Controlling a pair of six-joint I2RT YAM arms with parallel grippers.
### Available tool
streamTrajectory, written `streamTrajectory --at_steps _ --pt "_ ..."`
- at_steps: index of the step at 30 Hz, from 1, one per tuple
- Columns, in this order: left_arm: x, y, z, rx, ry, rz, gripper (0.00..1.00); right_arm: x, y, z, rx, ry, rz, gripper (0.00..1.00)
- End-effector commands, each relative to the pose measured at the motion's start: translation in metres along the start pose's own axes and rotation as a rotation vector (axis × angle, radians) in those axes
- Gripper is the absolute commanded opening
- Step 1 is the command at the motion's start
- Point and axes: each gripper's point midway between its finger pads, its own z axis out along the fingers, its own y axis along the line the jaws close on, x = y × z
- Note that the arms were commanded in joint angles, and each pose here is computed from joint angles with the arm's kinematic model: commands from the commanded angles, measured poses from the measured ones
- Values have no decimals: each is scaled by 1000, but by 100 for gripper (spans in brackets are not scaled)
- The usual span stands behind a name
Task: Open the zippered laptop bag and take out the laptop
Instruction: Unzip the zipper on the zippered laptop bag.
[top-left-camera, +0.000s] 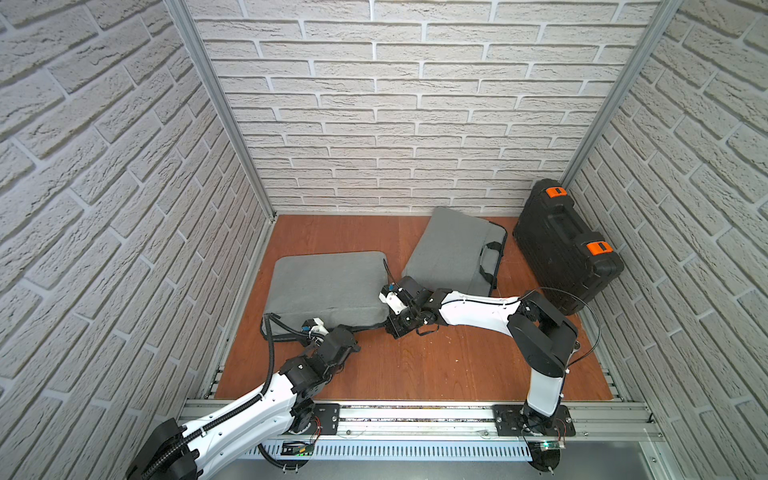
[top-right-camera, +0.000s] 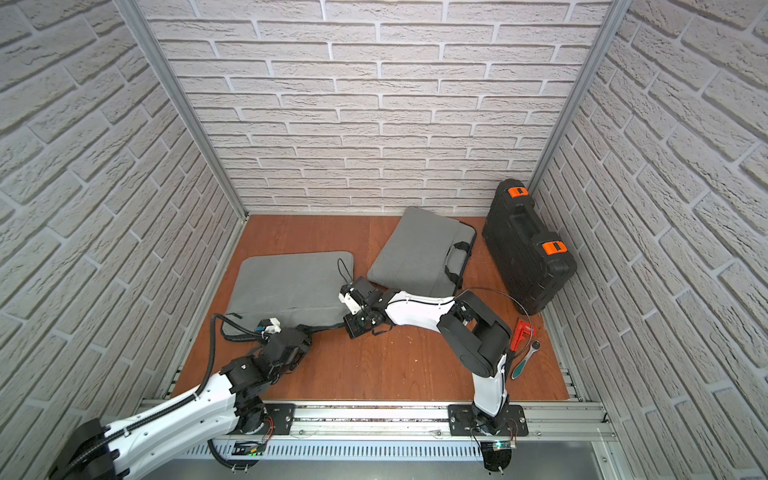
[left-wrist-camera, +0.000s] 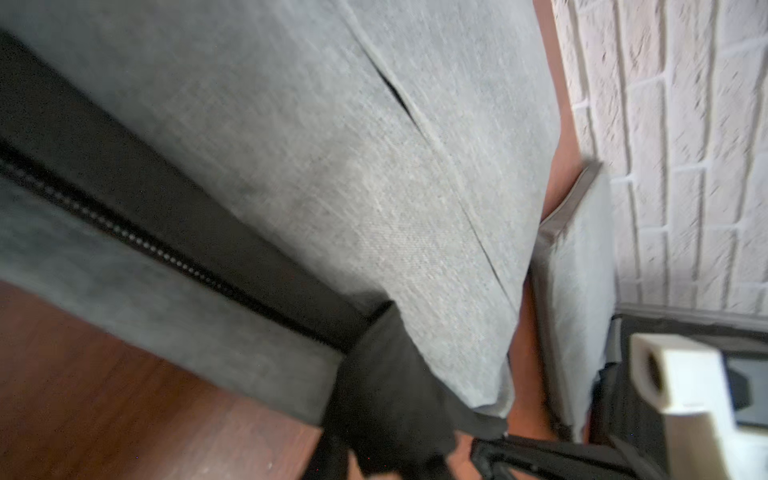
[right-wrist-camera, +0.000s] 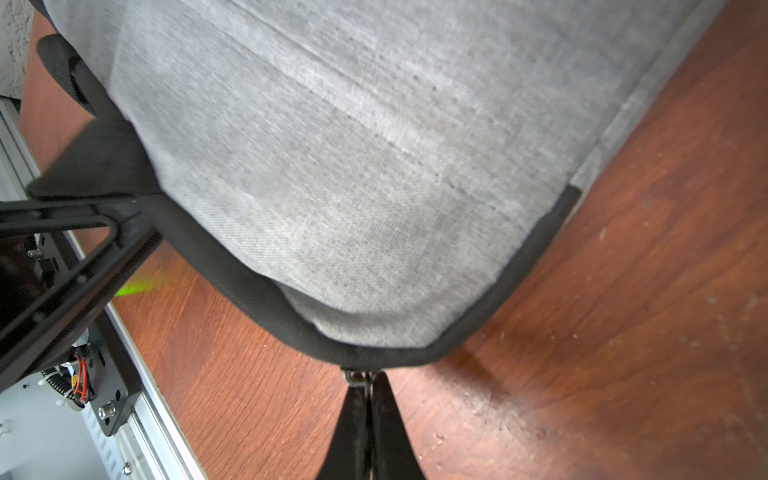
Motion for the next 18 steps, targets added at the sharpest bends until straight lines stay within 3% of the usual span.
streamTrajectory --at_steps 1,3,6,18 --pt "1 -20 -3 25 14 53 51 -1 5 -12 -27 -17 -3 6" --pt "7 -26 -3 22 48 69 63 -1 7 -12 -39 -18 -4 6" --pt "17 -30 -1 12 93 80 73 -1 11 -12 -50 -19 -11 6" --pt "43 -43 22 92 138 28 77 4 29 -1 -112 -7 -10 6"
